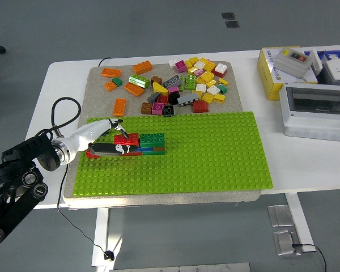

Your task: Pick up the brick,pile it on top of brick,press brick,pick up the brick,pile it on top of brick,press brick

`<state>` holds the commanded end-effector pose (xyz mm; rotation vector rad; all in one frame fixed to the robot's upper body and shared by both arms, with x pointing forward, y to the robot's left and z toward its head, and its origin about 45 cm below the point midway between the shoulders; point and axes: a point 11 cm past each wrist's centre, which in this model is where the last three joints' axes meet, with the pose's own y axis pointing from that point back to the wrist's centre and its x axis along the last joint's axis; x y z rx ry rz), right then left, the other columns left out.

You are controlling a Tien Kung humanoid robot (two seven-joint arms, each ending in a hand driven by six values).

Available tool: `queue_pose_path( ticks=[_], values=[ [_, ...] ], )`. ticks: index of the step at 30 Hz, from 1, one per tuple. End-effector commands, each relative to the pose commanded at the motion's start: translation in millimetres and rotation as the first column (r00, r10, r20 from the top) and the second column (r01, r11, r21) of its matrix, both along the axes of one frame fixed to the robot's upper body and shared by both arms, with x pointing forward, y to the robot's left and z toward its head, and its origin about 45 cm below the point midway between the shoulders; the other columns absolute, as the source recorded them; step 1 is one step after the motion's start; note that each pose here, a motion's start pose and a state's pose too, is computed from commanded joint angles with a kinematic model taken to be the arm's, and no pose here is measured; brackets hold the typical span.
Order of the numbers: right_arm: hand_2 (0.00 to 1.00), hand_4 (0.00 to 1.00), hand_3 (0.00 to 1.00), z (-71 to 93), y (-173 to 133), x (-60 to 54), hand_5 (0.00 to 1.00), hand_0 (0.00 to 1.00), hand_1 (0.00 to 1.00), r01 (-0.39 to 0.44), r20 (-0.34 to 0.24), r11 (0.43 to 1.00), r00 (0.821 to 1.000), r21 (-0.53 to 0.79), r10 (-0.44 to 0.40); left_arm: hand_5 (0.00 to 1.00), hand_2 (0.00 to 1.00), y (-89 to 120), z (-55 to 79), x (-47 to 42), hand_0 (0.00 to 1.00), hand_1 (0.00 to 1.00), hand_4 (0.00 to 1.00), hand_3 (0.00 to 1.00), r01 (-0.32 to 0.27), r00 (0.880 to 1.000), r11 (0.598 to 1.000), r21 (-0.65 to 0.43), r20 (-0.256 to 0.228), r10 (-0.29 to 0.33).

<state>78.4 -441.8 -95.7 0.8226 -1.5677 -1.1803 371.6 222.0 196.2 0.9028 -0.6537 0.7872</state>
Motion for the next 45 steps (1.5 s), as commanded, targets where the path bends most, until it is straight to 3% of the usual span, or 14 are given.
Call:
queue_pose_path(
  ticks=[8,28,36,45],
  values=[
    [0.582,0.596,0.754,-0.7,1.4,-0.8,0.998,0.7,0.638,0.0,-0.001,1.0,1.0,0.003,0.0,0.751,0.983,0.3,-16.0,1.0,0.998,0.998,0.908,0.658,-0.011,0.999,1.0,-0.014,-0.035,0.011],
    [0.582,0.598,0.753,-0.6,1.0,-0.9,0.998,0.7,0.638,-0.005,0.0,1.0,1.0,0.004,0.005,0.745,0.984,3.1,-24.3,4.3,0.998,0.994,0.901,0.657,-0.036,0.998,0.999,-0.037,-0.049,0.034],
    [0.582,0.598,0.753,-0.4,0.9,0.0,0.998,0.7,0.639,-0.004,0.0,1.0,1.0,0.003,0.004,0.742,0.983,-1.0,-16.1,4.9,0.998,0.992,0.898,0.654,-0.021,0.999,0.997,-0.079,-0.031,0.019],
    [0.586,0.599,0.752,0.2,0.3,1.1,0.998,0.699,0.638,-0.004,-0.001,1.0,1.0,0.003,0.004,0.738,0.97,-6.6,13.8,4.8,0.998,0.985,0.9,0.629,0.015,1.0,0.989,-0.146,0.025,-0.011]
  ],
)
